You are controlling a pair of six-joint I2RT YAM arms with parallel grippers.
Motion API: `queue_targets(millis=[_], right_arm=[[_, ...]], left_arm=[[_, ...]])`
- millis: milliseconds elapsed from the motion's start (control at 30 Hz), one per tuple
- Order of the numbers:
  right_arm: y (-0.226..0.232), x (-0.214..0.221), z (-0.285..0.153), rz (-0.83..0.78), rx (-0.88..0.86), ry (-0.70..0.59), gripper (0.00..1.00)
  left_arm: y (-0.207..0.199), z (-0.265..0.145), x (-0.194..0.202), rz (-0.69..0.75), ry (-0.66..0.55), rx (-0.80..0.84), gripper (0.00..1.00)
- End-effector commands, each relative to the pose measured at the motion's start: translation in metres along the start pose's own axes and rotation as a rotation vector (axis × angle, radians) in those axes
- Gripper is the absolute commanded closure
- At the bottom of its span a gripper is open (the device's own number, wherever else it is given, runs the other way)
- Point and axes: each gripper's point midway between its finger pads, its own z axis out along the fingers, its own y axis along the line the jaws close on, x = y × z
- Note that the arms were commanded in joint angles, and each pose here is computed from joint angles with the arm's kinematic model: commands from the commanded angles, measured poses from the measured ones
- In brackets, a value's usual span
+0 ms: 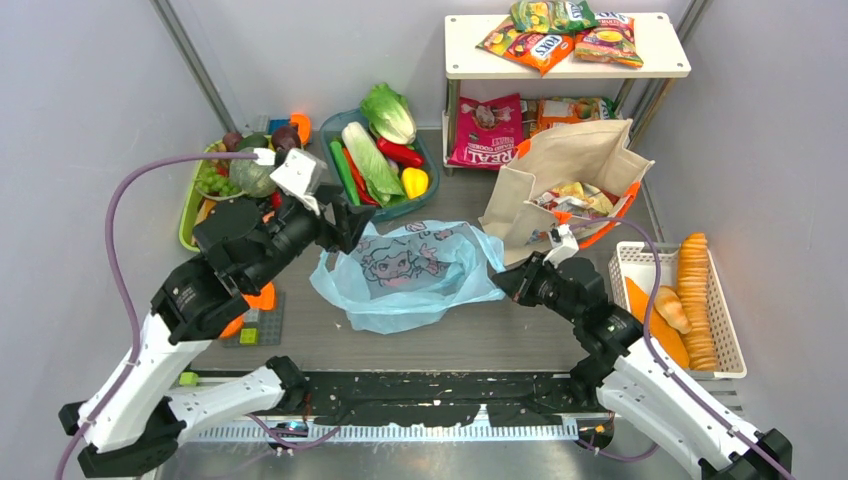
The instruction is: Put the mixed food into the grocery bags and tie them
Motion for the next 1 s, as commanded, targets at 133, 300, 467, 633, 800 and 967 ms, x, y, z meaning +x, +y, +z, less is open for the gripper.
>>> queue_targets(millis=[133,300,467,633,800,967], right_arm=[[0.032,-0.037,-0.015,-0.088,-0.05,-0.072,0.95],[0.042,-0.045,-0.019,-0.096,-0.063,-0.078,0.95],[0.047,-0.046,-0.022,-0.1,-0.078,-0.075,0.95],[0.049,-0.048,-0.025,-0.106,-0.082,-0.074,0.95],[0.054,-0.05,-0.029,-0.112,-0.089,-0.074,0.95],[0.064,-0.058,-0.036,-0.113,-0.106,-0.09,0.95]], left_arm=[[-0.064,0.037,0.05,0.048,0.231,0.136,0.79],[-0.096,0.065,0.094,-0.032,0.298,0.213,1.0],[-0.107,0.084,0.128,-0.036,0.371,0.219,1.0],[-0.123,0.095,0.15,-0.022,0.412,0.246,1.0],[-0.138,0.109,0.174,-0.026,0.443,0.28,1.0],[-0.148,0.127,0.215,-0.019,0.479,0.302,1.0]])
